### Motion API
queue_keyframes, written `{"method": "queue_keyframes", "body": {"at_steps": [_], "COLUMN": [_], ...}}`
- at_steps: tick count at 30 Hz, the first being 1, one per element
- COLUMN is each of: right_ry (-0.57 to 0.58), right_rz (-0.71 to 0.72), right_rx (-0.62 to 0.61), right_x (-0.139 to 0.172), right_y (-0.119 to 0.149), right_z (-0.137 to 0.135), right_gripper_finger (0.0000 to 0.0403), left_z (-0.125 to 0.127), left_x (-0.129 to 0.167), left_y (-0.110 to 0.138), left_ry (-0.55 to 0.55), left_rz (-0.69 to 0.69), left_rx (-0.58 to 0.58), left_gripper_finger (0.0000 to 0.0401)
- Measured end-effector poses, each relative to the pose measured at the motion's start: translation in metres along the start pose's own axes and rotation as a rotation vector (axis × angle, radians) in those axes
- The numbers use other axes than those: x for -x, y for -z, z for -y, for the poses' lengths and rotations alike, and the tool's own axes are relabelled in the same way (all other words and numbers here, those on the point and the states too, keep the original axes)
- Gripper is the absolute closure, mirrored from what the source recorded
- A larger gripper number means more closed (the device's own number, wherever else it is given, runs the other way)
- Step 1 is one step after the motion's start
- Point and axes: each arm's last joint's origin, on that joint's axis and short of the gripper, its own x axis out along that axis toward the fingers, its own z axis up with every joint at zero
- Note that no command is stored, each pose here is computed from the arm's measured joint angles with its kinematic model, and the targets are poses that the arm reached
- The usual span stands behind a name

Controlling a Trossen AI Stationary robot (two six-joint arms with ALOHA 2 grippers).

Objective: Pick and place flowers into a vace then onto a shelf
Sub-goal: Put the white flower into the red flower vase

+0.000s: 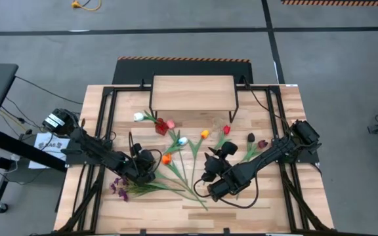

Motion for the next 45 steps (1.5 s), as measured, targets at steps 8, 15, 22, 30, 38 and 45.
{"method": "queue_keyframes", "body": {"at_steps": [8, 15, 22, 30, 38, 45], "right_ry": [-0.003, -0.005, -0.014, -0.041, -0.149, -0.334], "right_rz": [0.003, 0.010, 0.040, 0.102, 0.247, 0.366], "right_rx": [-0.010, -0.049, -0.122, -0.179, -0.148, -0.109], "right_x": [0.000, -0.004, -0.006, -0.004, 0.025, 0.043], "right_y": [-0.001, -0.004, -0.010, -0.022, -0.055, -0.080], "right_z": [0.000, -0.001, -0.003, -0.008, -0.020, -0.025], "right_gripper_finger": [0.0275, 0.0275, 0.0275, 0.0275, 0.0275, 0.0275], "left_z": [0.002, 0.010, 0.026, 0.051, 0.049, 0.044], "left_x": [0.001, 0.007, 0.022, 0.055, 0.077, 0.085], "left_y": [-0.001, -0.004, -0.008, -0.023, -0.034, -0.038], "left_ry": [0.000, 0.017, 0.044, 0.040, -0.069, -0.183], "left_rz": [0.044, 0.151, 0.254, 0.424, 0.580, 0.670], "left_rx": [0.032, 0.019, -0.010, -0.127, -0.150, -0.140], "left_gripper_finger": [0.0398, 0.0399, 0.0400, 0.0400, 0.0401, 0.0401]}}
